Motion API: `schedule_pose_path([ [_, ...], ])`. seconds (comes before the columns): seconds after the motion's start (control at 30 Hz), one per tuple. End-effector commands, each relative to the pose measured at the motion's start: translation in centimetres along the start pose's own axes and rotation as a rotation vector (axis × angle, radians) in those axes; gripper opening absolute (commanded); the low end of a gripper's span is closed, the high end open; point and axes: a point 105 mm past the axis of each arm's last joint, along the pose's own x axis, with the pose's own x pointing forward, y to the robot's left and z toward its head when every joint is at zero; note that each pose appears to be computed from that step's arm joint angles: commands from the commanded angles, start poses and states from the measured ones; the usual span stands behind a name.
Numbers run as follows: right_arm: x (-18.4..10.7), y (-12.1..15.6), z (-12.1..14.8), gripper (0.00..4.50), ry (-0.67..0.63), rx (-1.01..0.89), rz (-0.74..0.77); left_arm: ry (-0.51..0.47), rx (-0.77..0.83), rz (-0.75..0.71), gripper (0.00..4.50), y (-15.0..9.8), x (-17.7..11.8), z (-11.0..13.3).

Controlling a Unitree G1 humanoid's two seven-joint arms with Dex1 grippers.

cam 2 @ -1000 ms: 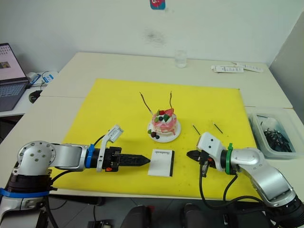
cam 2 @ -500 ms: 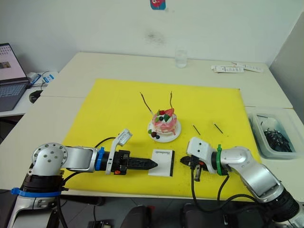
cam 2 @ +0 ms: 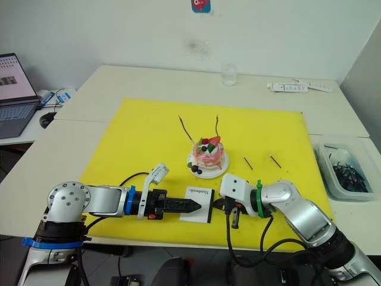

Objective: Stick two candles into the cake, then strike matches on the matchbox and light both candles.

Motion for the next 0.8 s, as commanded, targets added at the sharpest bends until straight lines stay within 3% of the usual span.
schedule_pose_path([
  [0.03,0.2,0.2,1.2,0.02,-0.034,-0.033,0.016,0.020,-0.007,0.006,4.50,0.2,0.6,-0.8],
  [0.8,-0.6,1.0,0.4,0.02,0.008,0.008,0.040,0.063,-0.009,0.079,4.50,1.8,-0.2,-1.9],
])
